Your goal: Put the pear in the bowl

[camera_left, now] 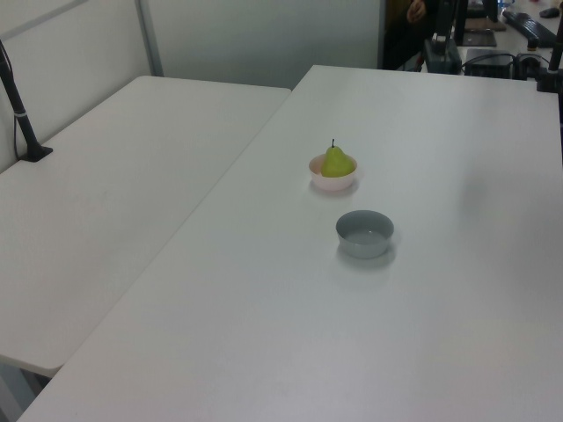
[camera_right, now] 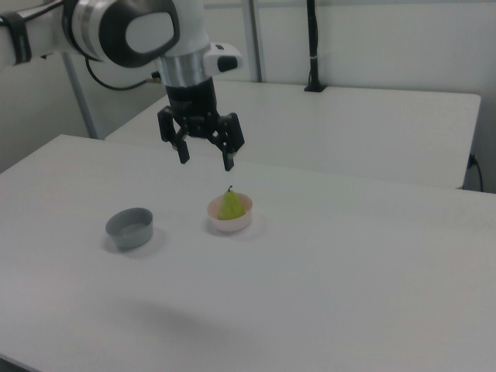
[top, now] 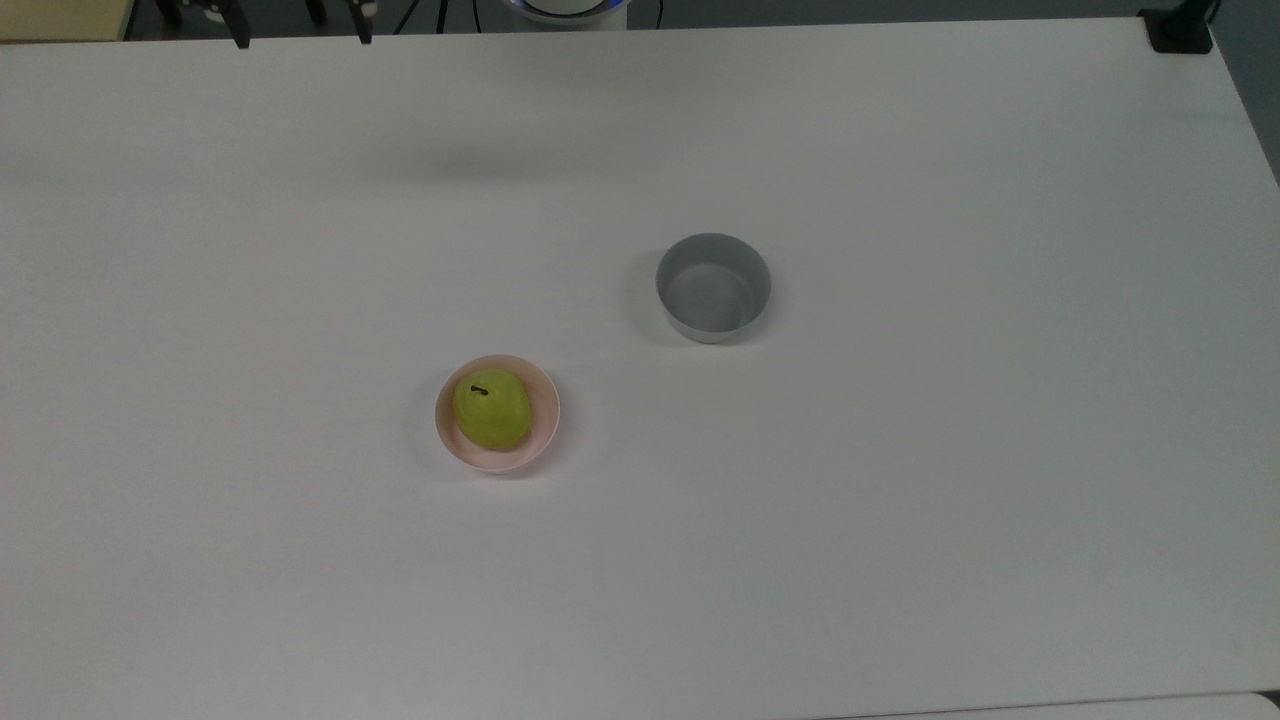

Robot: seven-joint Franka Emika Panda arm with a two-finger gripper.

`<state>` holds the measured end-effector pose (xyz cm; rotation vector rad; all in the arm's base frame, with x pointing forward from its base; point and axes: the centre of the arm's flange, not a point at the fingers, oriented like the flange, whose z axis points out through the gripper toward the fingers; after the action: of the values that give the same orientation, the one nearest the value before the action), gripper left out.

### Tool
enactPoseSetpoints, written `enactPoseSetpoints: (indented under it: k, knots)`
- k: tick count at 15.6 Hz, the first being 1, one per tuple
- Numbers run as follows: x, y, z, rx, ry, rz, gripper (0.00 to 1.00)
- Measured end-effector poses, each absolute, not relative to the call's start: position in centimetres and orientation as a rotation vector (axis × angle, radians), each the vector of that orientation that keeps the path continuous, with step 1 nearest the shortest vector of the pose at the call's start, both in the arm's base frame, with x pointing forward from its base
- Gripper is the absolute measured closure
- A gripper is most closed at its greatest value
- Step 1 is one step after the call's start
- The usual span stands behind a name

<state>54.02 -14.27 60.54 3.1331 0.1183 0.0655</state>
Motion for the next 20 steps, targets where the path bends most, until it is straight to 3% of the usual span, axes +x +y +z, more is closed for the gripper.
enactPoseSetpoints:
  k: [9,20]
  knots:
    - [55.3,-6.5,62.1,3.139,0.071,0.082,0.0]
    - [55.6,-7.1,61.8,3.145,0.102,0.106,0.0]
